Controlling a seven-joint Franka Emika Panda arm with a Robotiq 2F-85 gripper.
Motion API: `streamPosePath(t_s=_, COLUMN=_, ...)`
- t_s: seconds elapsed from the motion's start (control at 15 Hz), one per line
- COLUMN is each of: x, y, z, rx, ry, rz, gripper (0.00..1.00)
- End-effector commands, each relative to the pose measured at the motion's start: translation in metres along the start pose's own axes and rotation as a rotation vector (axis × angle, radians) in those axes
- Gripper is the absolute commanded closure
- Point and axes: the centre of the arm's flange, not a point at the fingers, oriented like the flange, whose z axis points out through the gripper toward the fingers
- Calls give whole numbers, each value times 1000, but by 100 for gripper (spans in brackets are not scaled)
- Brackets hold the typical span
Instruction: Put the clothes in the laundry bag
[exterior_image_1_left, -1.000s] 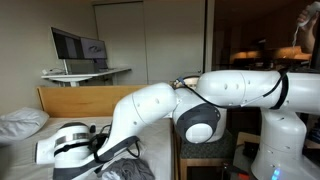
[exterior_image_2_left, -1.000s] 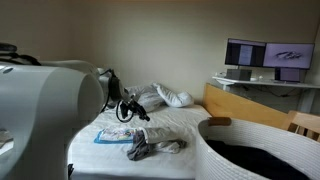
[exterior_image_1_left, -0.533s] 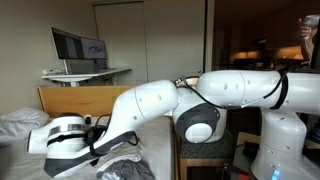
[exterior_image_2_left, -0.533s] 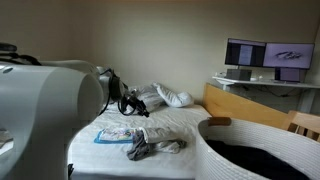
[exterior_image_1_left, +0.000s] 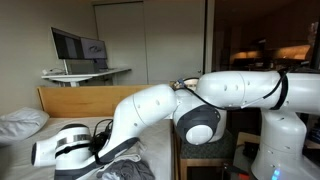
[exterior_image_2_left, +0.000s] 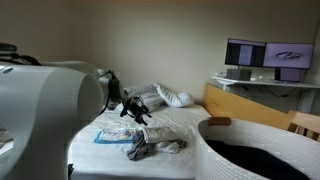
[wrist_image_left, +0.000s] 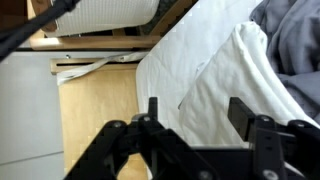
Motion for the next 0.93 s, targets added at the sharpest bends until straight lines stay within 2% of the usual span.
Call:
streamPosePath(t_s=0.0, x=20, y=-19, z=-16, rx=13, ry=74, rz=-182, gripper=1)
streamPosePath(t_s=0.27, x=-5, y=-16, z=-30, rx=39, ry=198, rz=-338, gripper=0)
streamPosePath(t_s=0.47, x=-12, y=-31, z=-39, rx=25, ry=269, rz=-463, gripper=0)
streamPosePath(t_s=0.67, x=-14, y=-53, z=-35, rx=-56, ry=301, rz=-566, gripper=0)
streamPosePath(t_s=0.87, x=-12, y=-76, z=-15, rx=-147, ry=290, rz=-605, gripper=0)
